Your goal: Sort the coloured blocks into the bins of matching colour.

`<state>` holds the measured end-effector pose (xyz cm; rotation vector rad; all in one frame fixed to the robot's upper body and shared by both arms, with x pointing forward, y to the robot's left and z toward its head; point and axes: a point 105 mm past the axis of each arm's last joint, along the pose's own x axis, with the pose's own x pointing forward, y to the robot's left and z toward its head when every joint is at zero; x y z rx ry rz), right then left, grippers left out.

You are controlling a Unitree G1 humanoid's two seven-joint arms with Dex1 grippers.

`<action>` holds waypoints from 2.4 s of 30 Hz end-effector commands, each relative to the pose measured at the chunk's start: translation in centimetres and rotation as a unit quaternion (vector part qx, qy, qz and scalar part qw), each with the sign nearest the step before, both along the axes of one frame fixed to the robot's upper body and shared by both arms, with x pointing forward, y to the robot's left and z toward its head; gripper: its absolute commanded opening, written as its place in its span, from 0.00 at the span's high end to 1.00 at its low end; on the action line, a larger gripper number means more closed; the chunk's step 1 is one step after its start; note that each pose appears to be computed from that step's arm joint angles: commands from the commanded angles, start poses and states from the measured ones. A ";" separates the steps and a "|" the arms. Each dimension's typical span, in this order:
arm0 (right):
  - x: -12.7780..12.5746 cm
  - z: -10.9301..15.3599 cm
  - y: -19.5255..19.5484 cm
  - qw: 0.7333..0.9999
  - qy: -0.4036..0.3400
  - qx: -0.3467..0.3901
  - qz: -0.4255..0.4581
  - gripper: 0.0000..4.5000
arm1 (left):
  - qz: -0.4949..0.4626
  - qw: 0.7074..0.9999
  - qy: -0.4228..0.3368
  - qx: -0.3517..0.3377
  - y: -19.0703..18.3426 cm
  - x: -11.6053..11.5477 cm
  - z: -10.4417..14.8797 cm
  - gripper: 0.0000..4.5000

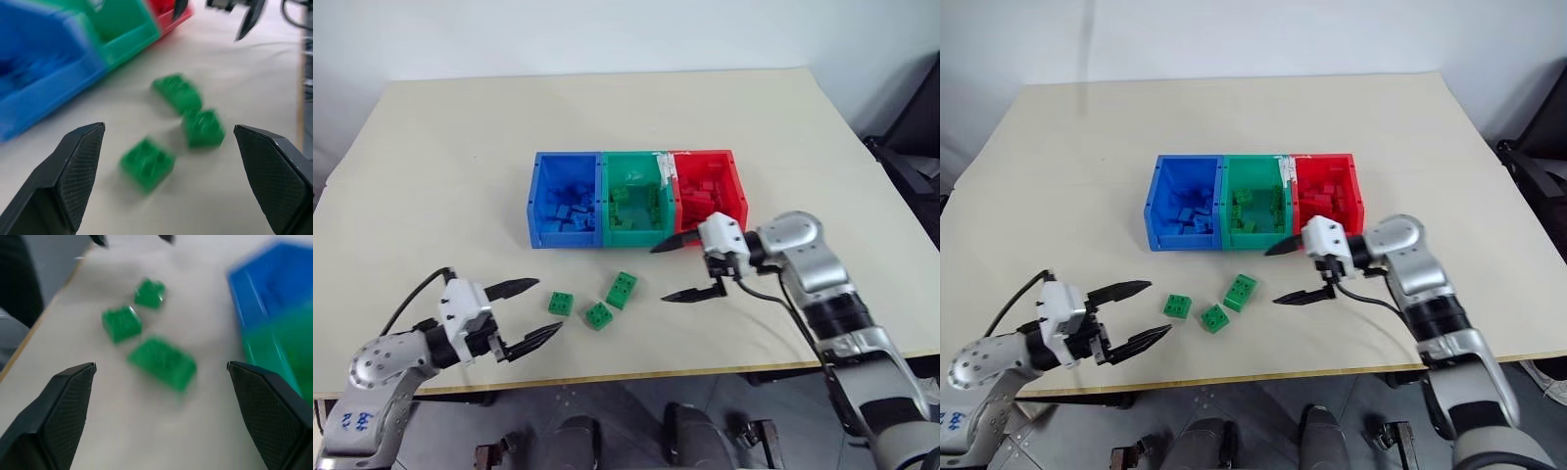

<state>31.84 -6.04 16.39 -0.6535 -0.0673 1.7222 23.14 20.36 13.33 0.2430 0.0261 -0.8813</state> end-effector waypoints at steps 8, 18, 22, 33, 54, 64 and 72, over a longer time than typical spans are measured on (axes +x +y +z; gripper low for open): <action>1.1 -2.3 4.4 0.983 -0.098 -0.134 0.076 0.00 | 0.051 0.998 -0.029 0.003 0.9 -1.5 1.0 0.00; 0.7 -3.2 1.3 0.975 -0.042 -0.200 0.091 0.59 | 0.047 0.998 -0.031 -0.004 0.1 -1.4 0.9 0.00; 0.6 -1.6 0.9 0.991 -0.020 -0.121 0.061 0.67 | 0.040 0.998 -0.037 -0.010 -0.3 -1.1 1.2 0.00; 7.8 4.8 -3.4 0.951 0.000 0.095 -0.296 0.67 | 0.053 0.995 -0.079 -0.042 -0.4 0.6 3.4 0.00; 4.6 6.6 -3.9 0.964 -0.017 0.182 -0.192 0.00 | 0.054 0.997 -0.039 -0.034 1.2 -0.7 2.6 0.00; -2.5 -0.6 -10.2 0.992 0.044 0.068 -0.100 0.00 | 0.052 0.996 0.016 0.071 6.2 -2.3 0.1 0.00; -3.8 -1.6 -10.5 0.989 0.055 0.064 -0.120 0.00 | -0.117 0.989 0.027 0.086 -1.9 -0.8 2.0 0.00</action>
